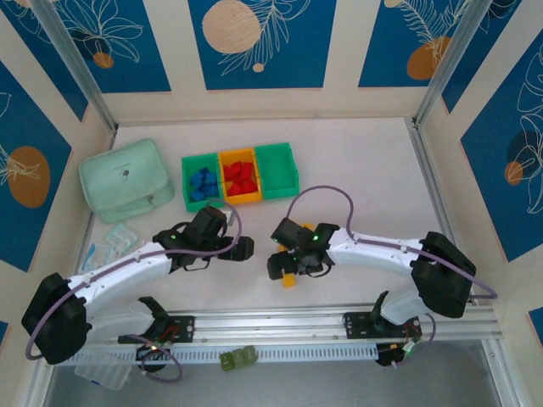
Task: Sort the legos into containers by color
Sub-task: Pick up the lego from the bottom-center of the table.
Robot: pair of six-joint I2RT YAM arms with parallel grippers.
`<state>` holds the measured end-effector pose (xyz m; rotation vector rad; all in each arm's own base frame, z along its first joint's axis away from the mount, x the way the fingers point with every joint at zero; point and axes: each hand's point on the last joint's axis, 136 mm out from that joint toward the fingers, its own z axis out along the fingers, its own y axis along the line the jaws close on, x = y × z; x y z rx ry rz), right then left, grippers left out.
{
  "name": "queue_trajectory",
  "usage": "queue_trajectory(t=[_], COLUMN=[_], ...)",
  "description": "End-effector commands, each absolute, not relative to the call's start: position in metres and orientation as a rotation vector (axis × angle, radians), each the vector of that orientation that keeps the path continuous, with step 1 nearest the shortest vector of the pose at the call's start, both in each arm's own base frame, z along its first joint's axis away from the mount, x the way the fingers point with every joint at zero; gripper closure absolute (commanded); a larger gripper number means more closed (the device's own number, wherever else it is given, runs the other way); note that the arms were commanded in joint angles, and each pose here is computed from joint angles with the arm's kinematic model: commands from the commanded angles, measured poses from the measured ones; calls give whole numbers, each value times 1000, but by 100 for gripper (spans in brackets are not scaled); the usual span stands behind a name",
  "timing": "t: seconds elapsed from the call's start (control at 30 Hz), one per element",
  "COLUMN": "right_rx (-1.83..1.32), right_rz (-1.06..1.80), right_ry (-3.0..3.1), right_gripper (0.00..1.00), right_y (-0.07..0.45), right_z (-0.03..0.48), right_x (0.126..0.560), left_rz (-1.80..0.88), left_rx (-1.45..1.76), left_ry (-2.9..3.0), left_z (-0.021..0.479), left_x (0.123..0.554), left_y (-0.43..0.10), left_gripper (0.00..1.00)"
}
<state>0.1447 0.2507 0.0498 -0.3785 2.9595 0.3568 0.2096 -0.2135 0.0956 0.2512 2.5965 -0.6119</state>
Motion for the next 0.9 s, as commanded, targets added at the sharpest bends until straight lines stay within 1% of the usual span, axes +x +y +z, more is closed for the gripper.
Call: queue_trajectory(t=[0.0,0.17,0.4,0.5,0.6,0.73,0.87], right_rx=[-375,-409,-434,-445,-458,-487,-506], right_rz=[303,289,215,202,193,210,223], right_ry=[2959,2962,2950,2943,2926,2875,2790], right_gripper=[14,25,46,52,63,70,71], right_y=[254,259,255,254,255,259,260], right_z=[41,35,30,30,34,52,84], right_x=[140,139,141,143,146,152,170], left_rz=[-658,-631,-617,-622,-618,-629,-603], left_rx=[201,181,147,145,138,136,132], left_ry=[2572,2582,2586,2584,2576,2546,2515], left_z=[99,99,99,101,103,114,128], left_x=[210,210,211,211,212,216,224], left_y=[-217,-213,-210,-210,-209,-209,-205], left_gripper=[1,1,1,1,1,1,1])
